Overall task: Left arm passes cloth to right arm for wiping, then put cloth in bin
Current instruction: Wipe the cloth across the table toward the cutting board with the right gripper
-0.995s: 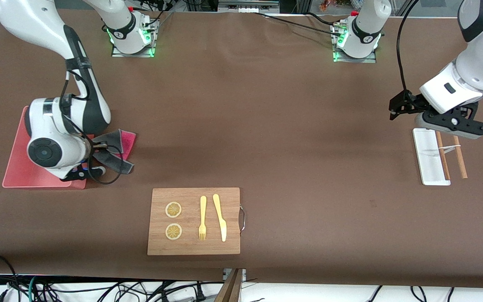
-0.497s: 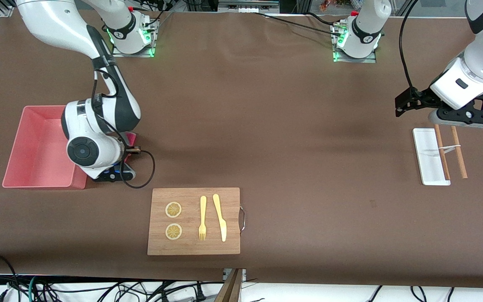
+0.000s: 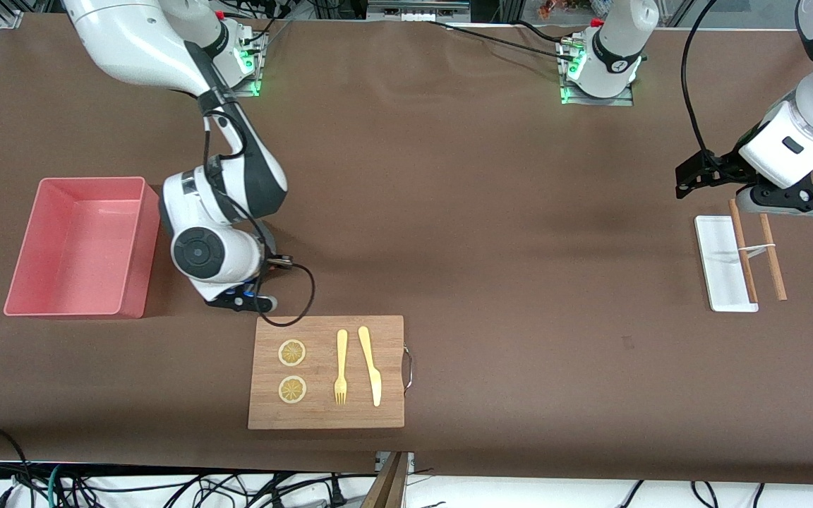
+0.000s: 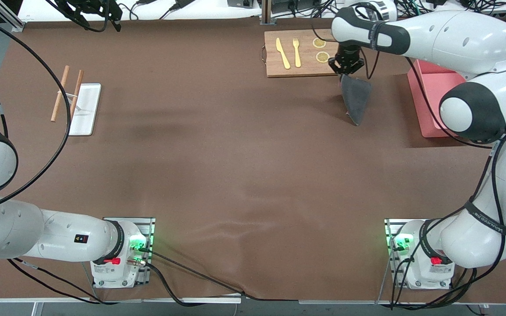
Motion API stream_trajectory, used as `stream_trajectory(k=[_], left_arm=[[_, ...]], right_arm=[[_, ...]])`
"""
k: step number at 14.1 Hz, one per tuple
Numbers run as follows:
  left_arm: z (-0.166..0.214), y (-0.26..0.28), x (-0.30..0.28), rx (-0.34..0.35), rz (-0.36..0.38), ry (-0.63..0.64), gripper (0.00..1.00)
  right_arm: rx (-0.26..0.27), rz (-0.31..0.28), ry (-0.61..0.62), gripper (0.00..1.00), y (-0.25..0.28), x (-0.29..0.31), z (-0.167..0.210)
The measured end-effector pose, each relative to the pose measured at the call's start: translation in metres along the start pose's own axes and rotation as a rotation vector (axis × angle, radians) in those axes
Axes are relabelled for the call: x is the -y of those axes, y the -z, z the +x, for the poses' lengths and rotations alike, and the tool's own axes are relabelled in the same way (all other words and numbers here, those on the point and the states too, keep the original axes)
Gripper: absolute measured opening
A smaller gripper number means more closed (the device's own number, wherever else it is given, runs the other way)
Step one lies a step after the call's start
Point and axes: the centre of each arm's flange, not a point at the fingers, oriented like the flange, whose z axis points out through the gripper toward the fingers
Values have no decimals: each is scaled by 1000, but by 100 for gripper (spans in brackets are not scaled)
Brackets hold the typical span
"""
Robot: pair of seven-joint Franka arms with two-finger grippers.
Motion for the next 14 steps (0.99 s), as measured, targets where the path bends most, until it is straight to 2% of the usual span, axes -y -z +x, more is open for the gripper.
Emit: stream_trajectory(k=[2,6,10,14], left_arm=[[0,-1,1,4,0,2,100],[2,-6,15,14,0,26,100],[2,-6,15,15,0,26,100],[2,-6,15,15,0,26,100]], right_arm=[[5,26,-38,2,-2,27,-7],[-13,35,-114,2,-10,89,-30],[-13,126,-191,2,-5,132,-43],[11,249,-294,2,4,160,-55]])
